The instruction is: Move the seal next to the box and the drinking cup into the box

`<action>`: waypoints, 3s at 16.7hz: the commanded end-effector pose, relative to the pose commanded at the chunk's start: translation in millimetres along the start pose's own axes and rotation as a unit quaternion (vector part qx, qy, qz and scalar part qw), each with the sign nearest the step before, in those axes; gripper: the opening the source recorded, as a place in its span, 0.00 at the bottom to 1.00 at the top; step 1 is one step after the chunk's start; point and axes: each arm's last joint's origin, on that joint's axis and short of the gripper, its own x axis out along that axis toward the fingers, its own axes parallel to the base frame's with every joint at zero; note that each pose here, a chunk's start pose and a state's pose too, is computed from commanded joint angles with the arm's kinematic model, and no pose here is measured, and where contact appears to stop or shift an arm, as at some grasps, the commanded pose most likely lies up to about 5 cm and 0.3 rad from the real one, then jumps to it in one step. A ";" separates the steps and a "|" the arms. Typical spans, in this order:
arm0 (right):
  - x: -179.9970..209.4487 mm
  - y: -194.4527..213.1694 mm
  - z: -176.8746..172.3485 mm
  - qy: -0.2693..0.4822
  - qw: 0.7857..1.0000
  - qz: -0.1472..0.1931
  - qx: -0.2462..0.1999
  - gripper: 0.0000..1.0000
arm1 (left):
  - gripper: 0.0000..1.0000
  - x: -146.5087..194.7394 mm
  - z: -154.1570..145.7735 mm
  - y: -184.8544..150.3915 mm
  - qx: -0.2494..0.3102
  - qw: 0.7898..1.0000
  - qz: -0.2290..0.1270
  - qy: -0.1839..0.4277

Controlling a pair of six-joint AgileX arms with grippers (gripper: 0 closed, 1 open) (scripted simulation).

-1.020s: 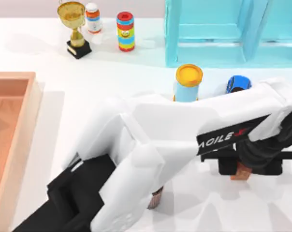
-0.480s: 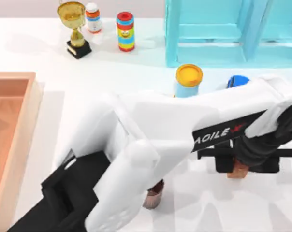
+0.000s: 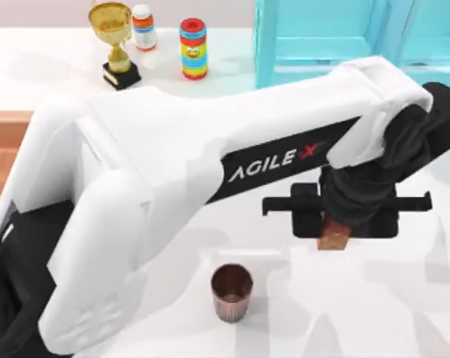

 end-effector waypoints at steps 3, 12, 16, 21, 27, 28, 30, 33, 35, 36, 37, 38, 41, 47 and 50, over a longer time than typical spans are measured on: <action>0.0 0.0 0.0 0.000 1.000 0.000 0.000 1.00 | 0.00 -24.2 -0.5 22.2 0.004 1.000 -0.004 -0.003; 0.0 0.0 0.0 0.000 1.000 0.000 0.000 1.00 | 0.00 -36.9 1.4 45.3 0.008 1.000 0.000 -0.001; 0.0 0.0 0.0 0.000 1.000 0.000 0.000 1.00 | 0.00 -36.7 28.8 95.9 -0.003 1.000 0.002 0.009; 0.0 0.0 0.0 0.000 1.000 0.000 0.000 1.00 | 0.00 -37.6 50.8 169.0 -0.017 1.000 0.003 0.020; 0.0 0.0 0.0 0.000 1.000 0.000 0.000 1.00 | 0.00 -45.2 51.9 253.8 0.004 1.000 -0.006 0.010; 0.0 0.0 0.0 0.000 1.000 0.000 0.000 1.00 | 0.00 -47.2 50.0 265.0 0.006 1.000 -0.007 0.005; 0.0 0.0 0.0 0.000 1.000 0.000 0.000 1.00 | 0.00 -49.6 47.9 278.5 0.006 1.000 -0.010 -0.002; 0.0 0.0 0.0 0.000 1.000 0.000 0.000 1.00 | 0.00 -49.6 47.8 279.9 0.006 1.000 -0.011 -0.003; 0.0 0.0 0.0 0.000 1.000 0.000 0.000 1.00 | 0.00 -47.7 47.8 278.6 0.008 1.000 -0.009 0.000; 0.0 0.0 0.0 0.000 1.000 0.000 0.000 1.00 | 0.00 -43.5 47.7 278.8 0.008 1.000 -0.008 0.002; 0.0 0.0 0.0 0.000 1.000 0.000 0.000 1.00 | 0.00 -36.8 47.4 278.8 0.008 1.000 -0.008 0.003; 0.0 0.0 0.0 0.000 1.000 0.000 0.000 1.00 | 0.00 -30.3 47.9 278.6 0.008 1.000 -0.009 0.001; 0.0 0.0 0.0 0.000 1.000 0.000 0.000 1.00 | 0.00 -13.4 47.6 278.8 0.007 1.000 -0.009 0.000; 0.0 0.0 0.0 0.000 1.000 0.000 0.000 1.00 | 0.00 15.3 45.6 279.3 0.006 1.000 -0.011 -0.003; 0.0 0.0 0.0 0.000 1.000 0.000 0.000 1.00 | 0.08 15.3 45.6 279.3 0.006 1.000 -0.011 -0.003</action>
